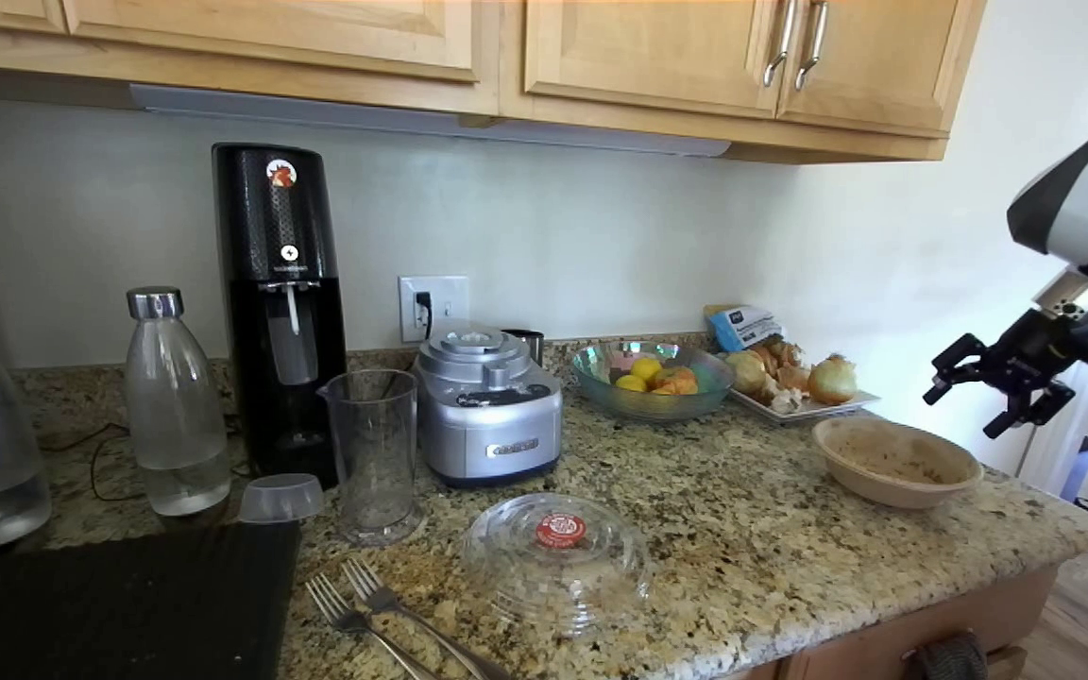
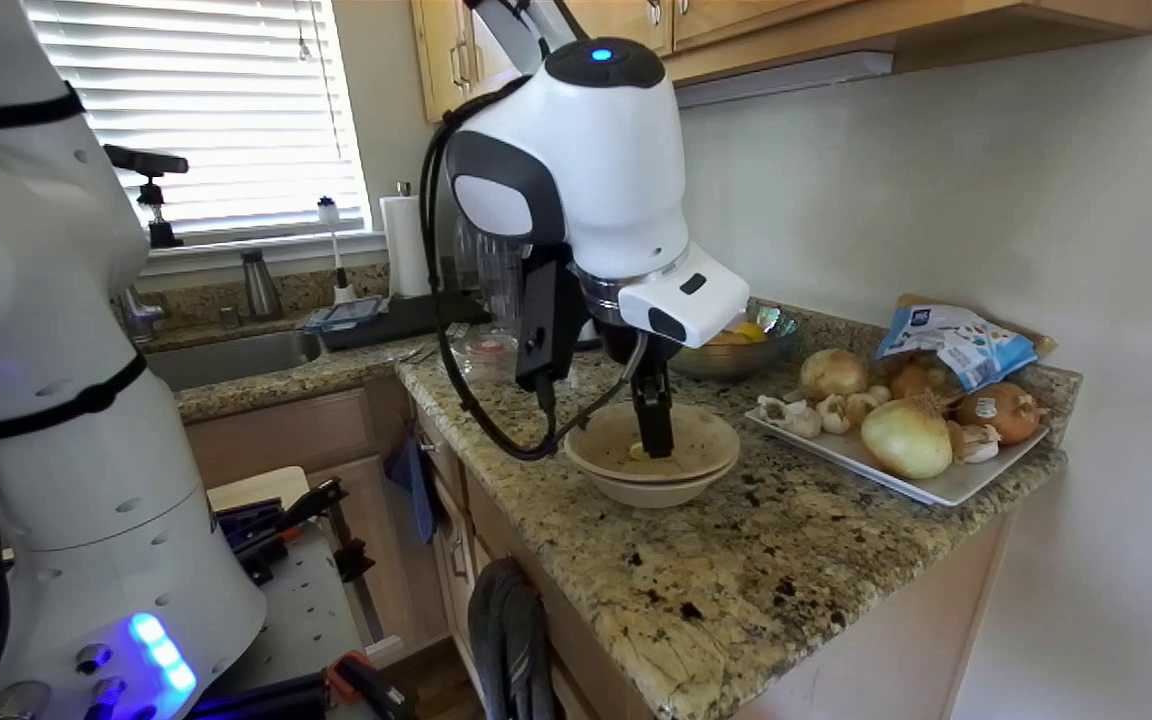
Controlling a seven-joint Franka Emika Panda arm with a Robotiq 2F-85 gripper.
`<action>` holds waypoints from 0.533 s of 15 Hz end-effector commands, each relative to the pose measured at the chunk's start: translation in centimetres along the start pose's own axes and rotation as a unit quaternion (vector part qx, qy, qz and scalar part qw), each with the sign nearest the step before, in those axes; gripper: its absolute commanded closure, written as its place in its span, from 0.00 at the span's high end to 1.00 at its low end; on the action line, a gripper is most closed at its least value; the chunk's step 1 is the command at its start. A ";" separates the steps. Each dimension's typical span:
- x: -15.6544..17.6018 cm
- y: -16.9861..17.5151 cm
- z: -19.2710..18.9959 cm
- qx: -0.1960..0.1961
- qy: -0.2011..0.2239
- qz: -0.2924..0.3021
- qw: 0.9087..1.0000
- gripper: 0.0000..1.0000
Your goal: Pick the bowl on the left and place it in the bowl on the right
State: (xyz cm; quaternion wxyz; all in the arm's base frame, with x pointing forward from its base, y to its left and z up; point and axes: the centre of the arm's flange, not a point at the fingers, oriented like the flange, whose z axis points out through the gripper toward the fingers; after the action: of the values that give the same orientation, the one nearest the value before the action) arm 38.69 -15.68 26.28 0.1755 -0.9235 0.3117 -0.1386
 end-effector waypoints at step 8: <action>-2.3 -2.3 -5.6 -0.085 -0.088 -0.054 0.991 1.00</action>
State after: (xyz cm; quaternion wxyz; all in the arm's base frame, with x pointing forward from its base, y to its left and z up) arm 37.92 -14.51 28.11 0.1201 -0.9557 0.2654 -0.0423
